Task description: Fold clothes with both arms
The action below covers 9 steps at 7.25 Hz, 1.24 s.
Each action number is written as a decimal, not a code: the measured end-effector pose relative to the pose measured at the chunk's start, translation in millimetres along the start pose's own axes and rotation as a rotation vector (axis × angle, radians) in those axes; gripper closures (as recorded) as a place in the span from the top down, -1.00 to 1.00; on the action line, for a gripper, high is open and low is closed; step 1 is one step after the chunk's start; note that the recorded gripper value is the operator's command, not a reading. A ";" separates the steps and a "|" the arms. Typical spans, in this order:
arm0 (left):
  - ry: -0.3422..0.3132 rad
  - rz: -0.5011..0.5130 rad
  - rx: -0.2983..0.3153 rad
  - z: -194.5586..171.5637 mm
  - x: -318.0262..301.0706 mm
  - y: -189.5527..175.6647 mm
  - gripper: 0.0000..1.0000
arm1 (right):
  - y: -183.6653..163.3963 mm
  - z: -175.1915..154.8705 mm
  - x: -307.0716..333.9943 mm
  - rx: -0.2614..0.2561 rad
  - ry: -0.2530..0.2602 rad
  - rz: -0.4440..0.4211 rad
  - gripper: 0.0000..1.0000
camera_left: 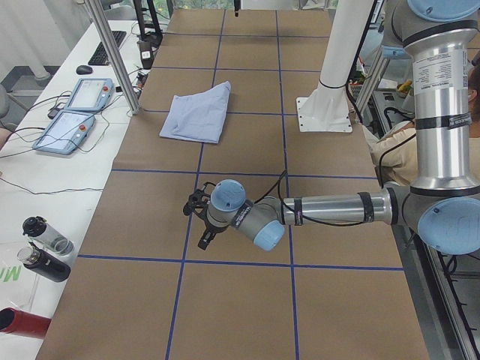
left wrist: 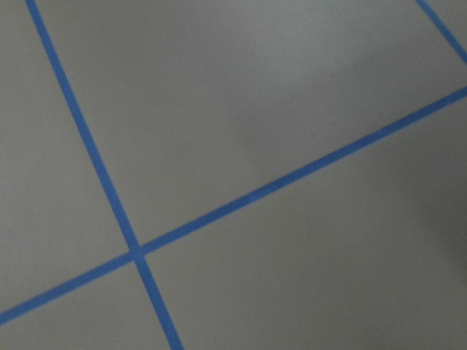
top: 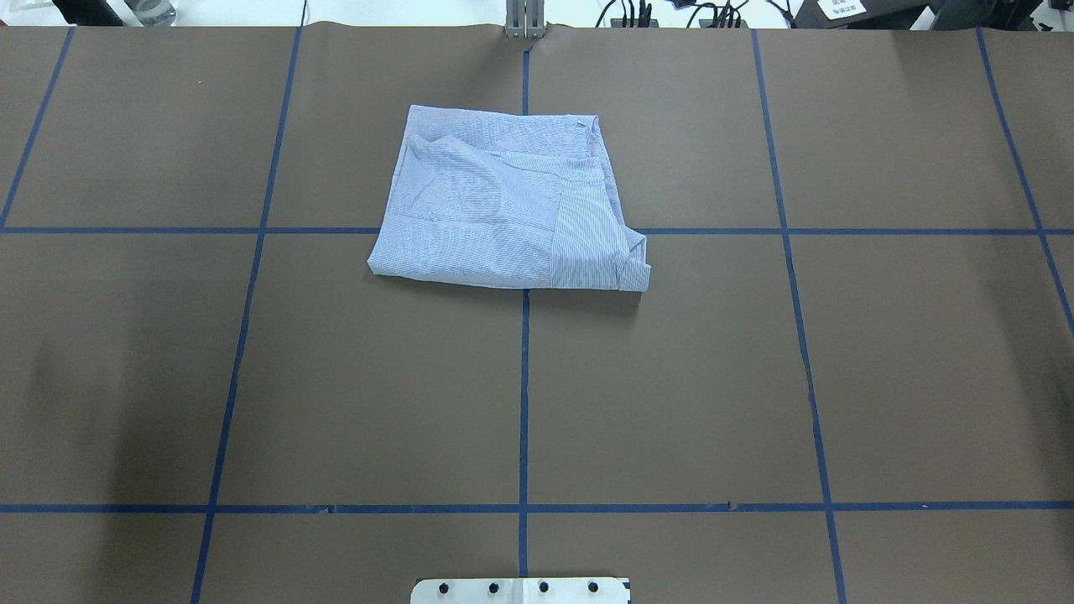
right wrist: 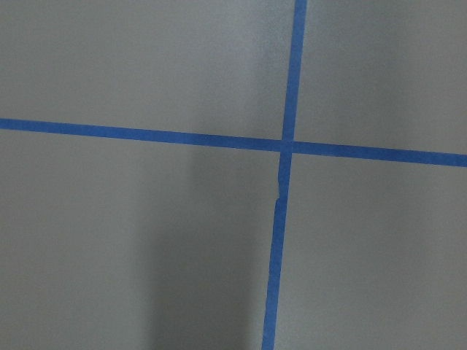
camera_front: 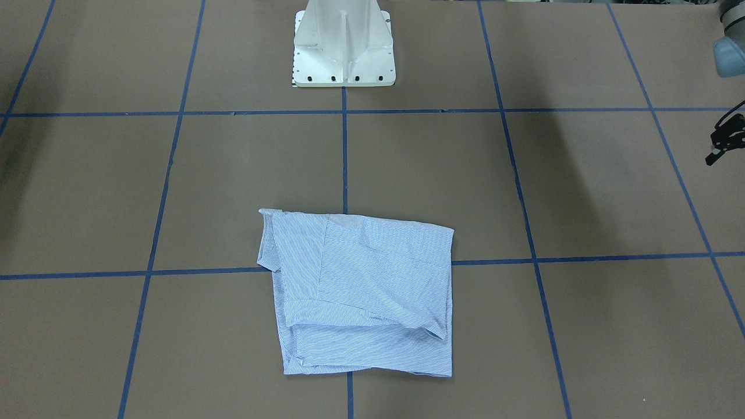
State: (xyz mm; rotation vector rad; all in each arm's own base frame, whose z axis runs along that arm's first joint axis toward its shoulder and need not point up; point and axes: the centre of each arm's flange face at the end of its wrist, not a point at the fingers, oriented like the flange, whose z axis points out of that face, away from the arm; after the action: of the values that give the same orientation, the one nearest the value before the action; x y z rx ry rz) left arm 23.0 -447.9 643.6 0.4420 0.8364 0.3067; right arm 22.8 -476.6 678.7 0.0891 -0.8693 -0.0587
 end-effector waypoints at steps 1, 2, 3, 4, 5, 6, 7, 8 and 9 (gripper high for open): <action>0.001 -0.001 0.004 -1.3 0.7 -1.6 1.00 | -0.4 1.2 0.8 -0.003 -0.006 0.005 1.00; 0.004 0.005 0.011 -3.1 3.3 -7.0 1.00 | -0.7 -1.9 0.3 0.001 -0.041 0.017 1.00; 0.006 0.014 0.023 -7.3 7.4 -14.1 1.00 | -0.5 -9.8 -1.6 0.012 -0.099 0.027 1.00; 0.006 0.023 0.035 -12.9 12.0 -18.5 1.00 | -1.4 -16.7 -4.9 0.024 -0.119 0.023 1.00; 0.005 0.036 0.053 -22.3 19.7 -22.9 1.00 | -6.4 -29.1 -12.8 0.053 -0.084 0.000 1.00; 0.005 0.048 0.067 -30.4 27.0 -26.3 1.00 | -10.3 -41.3 -19.6 0.084 -0.018 -0.023 1.00; 0.008 0.051 0.071 -34.1 30.6 -25.5 1.00 | -9.7 -46.9 -21.0 0.100 0.029 -0.032 1.00; 0.010 0.050 0.069 -35.6 32.0 -21.8 1.00 | -6.2 -47.7 -20.5 0.101 0.040 -0.031 1.00; 0.011 0.049 0.069 -36.0 32.4 -20.1 1.00 | -2.8 -46.0 -19.9 0.096 0.033 -0.028 1.00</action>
State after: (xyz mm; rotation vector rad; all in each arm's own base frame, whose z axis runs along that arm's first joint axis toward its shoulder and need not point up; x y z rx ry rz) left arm 17.7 -442.3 591.8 0.5261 0.8492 0.3268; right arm 45.2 -475.1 633.7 0.1919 -0.8378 -0.0414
